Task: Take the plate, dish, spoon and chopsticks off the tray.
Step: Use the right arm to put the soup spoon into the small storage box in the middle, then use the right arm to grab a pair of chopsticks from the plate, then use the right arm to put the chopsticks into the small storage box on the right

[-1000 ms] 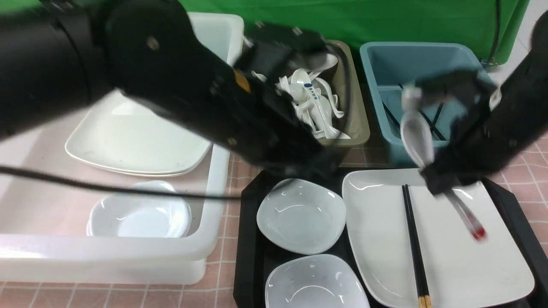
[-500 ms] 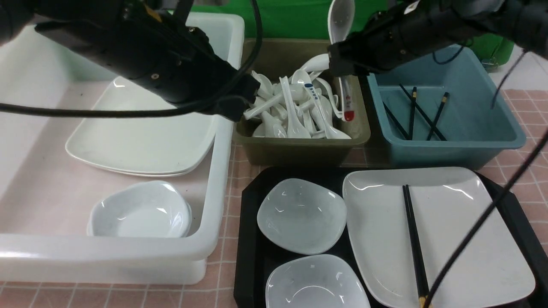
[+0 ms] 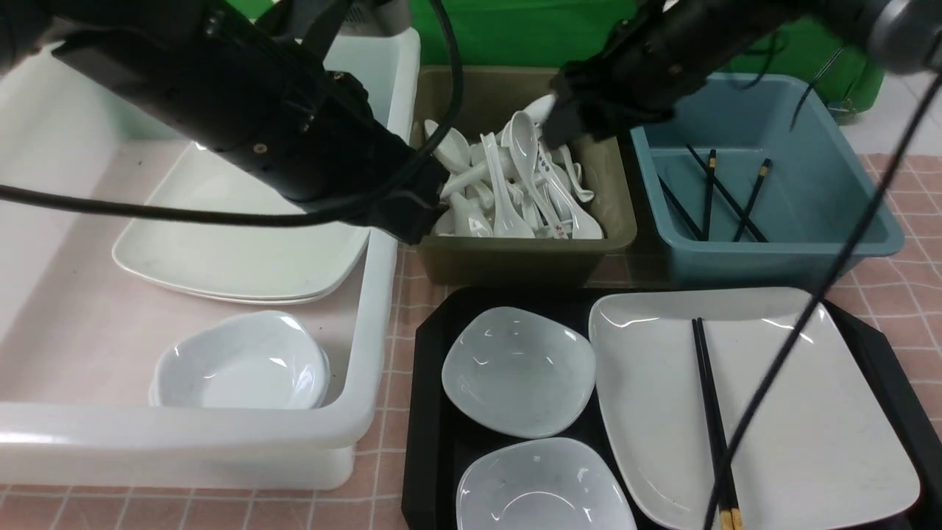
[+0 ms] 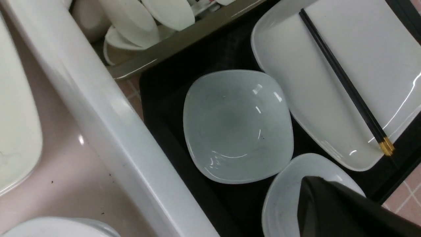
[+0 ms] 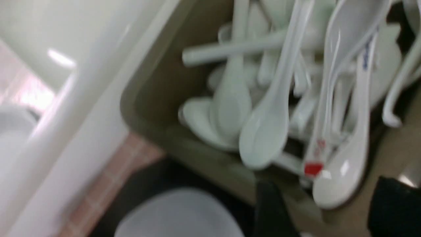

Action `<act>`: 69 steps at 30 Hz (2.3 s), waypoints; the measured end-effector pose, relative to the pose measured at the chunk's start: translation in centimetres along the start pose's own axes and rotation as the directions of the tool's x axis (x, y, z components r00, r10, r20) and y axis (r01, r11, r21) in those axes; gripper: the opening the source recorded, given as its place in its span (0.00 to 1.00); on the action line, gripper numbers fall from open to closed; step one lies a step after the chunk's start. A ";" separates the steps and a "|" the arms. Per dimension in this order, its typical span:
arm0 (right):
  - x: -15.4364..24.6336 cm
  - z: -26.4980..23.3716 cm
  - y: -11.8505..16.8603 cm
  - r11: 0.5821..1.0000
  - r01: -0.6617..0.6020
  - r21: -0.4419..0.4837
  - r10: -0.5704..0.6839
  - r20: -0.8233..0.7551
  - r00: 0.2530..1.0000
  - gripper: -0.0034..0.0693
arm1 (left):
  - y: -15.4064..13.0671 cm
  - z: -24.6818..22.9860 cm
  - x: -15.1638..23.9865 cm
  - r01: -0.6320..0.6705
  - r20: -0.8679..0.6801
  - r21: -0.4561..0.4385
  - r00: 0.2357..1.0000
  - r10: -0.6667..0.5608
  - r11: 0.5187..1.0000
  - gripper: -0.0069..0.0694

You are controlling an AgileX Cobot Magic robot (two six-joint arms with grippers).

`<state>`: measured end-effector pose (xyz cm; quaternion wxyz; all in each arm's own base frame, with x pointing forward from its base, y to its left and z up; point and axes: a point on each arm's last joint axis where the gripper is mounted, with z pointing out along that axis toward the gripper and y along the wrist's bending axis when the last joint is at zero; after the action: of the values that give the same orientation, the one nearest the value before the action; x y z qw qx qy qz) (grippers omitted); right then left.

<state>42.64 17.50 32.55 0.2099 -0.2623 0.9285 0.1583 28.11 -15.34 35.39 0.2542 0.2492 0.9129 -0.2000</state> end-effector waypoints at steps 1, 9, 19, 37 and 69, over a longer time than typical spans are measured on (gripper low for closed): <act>0.2 -0.7 0.1 1.000 0.004 0.011 -0.003 -0.011 1.000 0.52 | 0.0 0.0 0.0 -0.005 -0.001 -0.002 1.000 0.005 1.000 0.09; 7.2 -9.4 1.7 0.990 -0.091 0.112 0.096 -0.042 0.995 0.14 | -6.4 1.4 1.6 -0.182 -0.089 0.089 0.978 0.190 0.979 0.09; 17.6 -0.9 1.8 0.960 -0.240 0.144 0.270 -0.262 0.926 0.68 | -9.3 3.9 3.9 -0.244 -0.095 0.111 0.962 0.255 0.963 0.09; 20.4 8.2 -0.7 0.933 -0.298 0.201 0.353 -0.354 0.866 0.40 | -8.6 5.7 5.8 -0.229 -0.142 0.092 0.960 0.240 0.969 0.09; 5.7 -3.8 -11.3 0.906 -0.299 0.299 0.191 0.343 0.920 0.28 | -10.4 7.3 -6.5 -0.237 0.477 0.000 0.854 0.208 0.972 0.09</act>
<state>43.29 4.42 31.01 0.3719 -0.0736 0.9236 0.0569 29.78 -29.51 35.79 0.4837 0.3038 0.7816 -0.2506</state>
